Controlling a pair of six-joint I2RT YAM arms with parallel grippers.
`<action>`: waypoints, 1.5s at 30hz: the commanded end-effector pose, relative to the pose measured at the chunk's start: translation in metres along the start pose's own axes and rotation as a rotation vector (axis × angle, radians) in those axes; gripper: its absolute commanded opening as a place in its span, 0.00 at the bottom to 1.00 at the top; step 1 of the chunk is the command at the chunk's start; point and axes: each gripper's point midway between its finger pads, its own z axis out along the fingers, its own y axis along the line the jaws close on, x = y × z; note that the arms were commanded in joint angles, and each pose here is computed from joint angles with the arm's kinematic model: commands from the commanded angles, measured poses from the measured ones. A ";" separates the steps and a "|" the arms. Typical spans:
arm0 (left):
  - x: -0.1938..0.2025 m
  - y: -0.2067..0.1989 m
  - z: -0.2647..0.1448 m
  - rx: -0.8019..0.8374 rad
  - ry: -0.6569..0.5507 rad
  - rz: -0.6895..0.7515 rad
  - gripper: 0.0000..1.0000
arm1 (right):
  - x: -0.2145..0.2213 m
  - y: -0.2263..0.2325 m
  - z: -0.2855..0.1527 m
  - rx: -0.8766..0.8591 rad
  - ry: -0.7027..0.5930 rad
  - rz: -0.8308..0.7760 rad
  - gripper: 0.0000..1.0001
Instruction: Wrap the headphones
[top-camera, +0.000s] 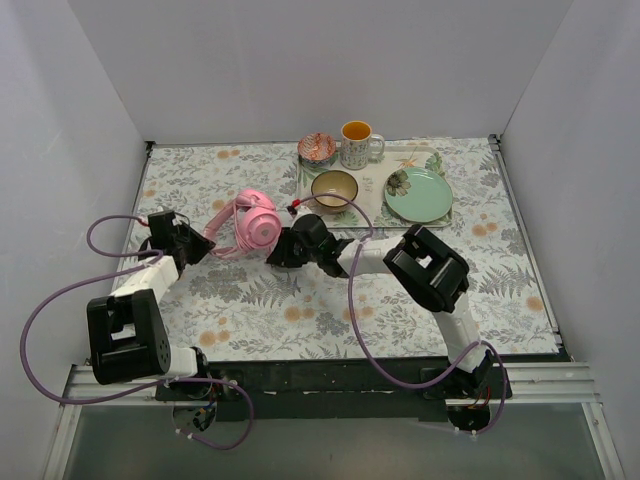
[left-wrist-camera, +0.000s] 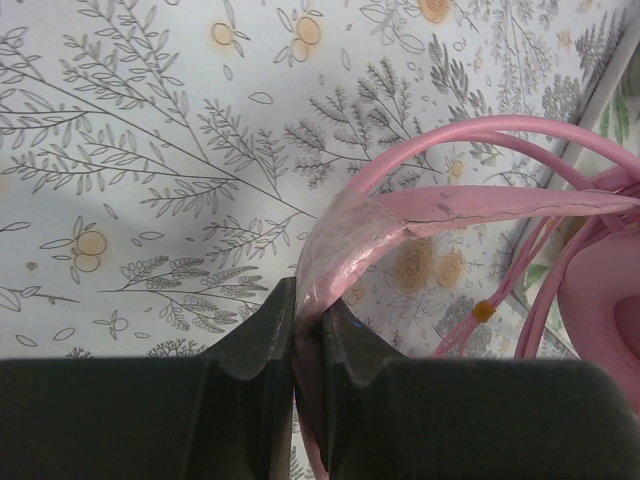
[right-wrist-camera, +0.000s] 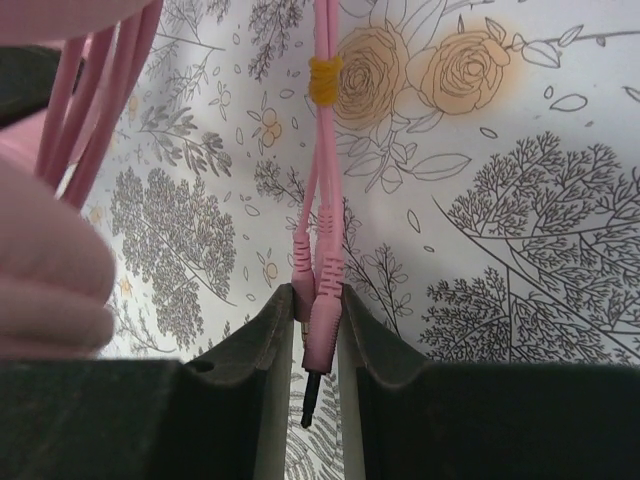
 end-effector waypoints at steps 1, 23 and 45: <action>-0.034 -0.018 -0.004 0.040 -0.150 -0.056 0.00 | -0.030 0.030 0.008 -0.037 -0.093 0.004 0.01; -0.039 -0.005 0.007 -0.055 -0.185 -0.211 0.00 | -0.034 0.014 0.020 0.300 -0.289 0.065 0.01; -0.024 0.013 0.049 -0.237 -0.245 -0.128 0.00 | 0.002 0.036 0.043 0.112 -0.064 -0.002 0.01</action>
